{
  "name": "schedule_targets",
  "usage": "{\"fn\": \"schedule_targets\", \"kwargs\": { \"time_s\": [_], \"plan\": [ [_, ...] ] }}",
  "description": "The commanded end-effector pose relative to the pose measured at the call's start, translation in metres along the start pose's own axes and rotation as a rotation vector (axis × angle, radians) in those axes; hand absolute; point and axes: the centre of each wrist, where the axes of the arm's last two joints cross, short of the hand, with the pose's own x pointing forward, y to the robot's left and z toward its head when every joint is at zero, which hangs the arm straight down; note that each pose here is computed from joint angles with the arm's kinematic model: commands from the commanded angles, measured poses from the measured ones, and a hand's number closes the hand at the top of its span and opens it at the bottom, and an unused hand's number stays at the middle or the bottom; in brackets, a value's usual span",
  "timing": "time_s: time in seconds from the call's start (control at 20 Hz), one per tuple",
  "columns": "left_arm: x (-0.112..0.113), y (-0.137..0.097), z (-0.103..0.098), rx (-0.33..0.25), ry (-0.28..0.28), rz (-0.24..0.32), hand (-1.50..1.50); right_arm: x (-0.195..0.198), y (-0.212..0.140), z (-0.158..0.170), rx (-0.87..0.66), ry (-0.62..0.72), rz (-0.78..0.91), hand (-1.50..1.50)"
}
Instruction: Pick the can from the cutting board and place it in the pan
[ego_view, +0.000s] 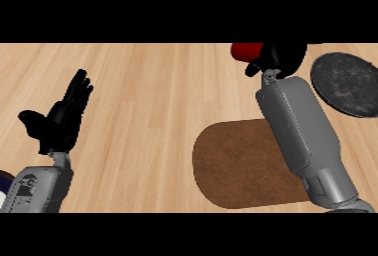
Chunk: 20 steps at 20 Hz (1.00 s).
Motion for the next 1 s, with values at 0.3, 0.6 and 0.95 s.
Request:
{"fn": "schedule_targets", "kwargs": {
  "time_s": [0.3, 0.6, 0.95],
  "plan": [
    [-0.015, 0.0, 0.005, 0.033, 0.012, 0.001, 0.0, -0.07, -0.033, -0.065, -0.209, 0.127, -0.306, 1.5],
    [0.009, 0.0, -0.005, 0.019, -0.017, -0.001, 0.0, -0.145, -0.02, -0.105, -0.221, 0.21, -0.187, 1.5],
    [0.002, -0.018, 0.0, -0.009, -0.031, 0.007, 0.0, -0.242, -0.033, -0.124, -0.303, 0.247, 0.001, 1.5]
  ]
}}
